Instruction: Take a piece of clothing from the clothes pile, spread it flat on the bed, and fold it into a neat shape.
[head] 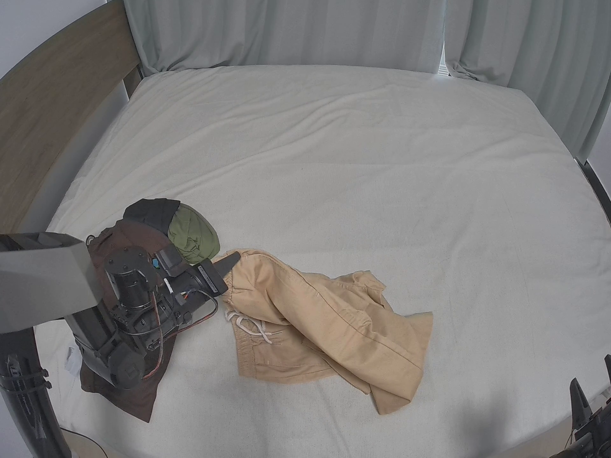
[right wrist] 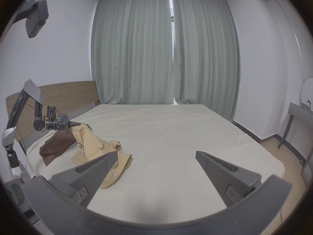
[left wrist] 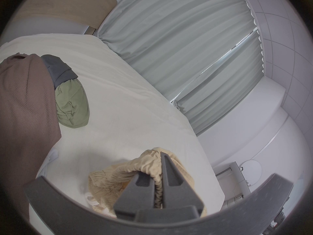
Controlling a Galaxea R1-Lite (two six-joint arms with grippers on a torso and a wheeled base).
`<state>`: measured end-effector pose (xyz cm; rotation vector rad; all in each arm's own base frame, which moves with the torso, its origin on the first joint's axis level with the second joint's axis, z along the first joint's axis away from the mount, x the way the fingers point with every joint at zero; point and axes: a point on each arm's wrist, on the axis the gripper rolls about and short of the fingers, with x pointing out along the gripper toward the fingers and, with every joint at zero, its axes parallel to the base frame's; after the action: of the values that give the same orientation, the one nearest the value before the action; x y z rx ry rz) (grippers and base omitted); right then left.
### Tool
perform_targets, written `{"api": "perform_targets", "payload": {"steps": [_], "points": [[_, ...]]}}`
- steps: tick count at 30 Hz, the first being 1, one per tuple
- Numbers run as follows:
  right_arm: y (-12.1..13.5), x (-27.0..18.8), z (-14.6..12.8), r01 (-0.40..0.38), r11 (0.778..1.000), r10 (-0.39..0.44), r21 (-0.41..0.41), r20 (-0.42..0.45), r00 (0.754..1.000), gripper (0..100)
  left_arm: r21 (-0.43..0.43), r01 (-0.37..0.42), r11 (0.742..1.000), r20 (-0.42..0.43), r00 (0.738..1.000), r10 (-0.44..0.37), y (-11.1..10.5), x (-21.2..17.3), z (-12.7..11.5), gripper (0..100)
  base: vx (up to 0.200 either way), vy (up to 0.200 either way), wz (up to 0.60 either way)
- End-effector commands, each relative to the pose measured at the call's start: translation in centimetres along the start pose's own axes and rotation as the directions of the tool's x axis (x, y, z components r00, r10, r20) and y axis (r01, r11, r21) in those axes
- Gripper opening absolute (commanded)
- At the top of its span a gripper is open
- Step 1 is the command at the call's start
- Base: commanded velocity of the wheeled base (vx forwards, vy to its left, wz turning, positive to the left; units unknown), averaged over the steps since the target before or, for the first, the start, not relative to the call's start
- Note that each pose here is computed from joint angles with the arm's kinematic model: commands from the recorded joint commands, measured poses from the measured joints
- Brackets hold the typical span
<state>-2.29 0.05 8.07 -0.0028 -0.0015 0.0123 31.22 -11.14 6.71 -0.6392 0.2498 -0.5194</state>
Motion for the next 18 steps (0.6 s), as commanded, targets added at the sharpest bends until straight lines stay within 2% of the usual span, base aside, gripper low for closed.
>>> {"api": "perform_targets", "payload": {"steps": [1, 18], "points": [[0.0, 0.01, -0.53, -0.001, 1.0, 0.001, 0.0, -0.001, 1.0, 100, 0.0, 0.001, 1.0, 0.003, 1.0, -0.001, 0.07, 0.03, 0.02, 0, 0.0, 0.0, 0.0], [0.01, 0.01, -0.53, 0.0, 1.0, 0.0, 0.003, -0.001, 1.0, 100, 0.004, 0.02, 1.0, 0.026, 0.999, -0.021, -0.4, 0.28, 0.56, 0, 0.0, 0.0, 0.0]]}}
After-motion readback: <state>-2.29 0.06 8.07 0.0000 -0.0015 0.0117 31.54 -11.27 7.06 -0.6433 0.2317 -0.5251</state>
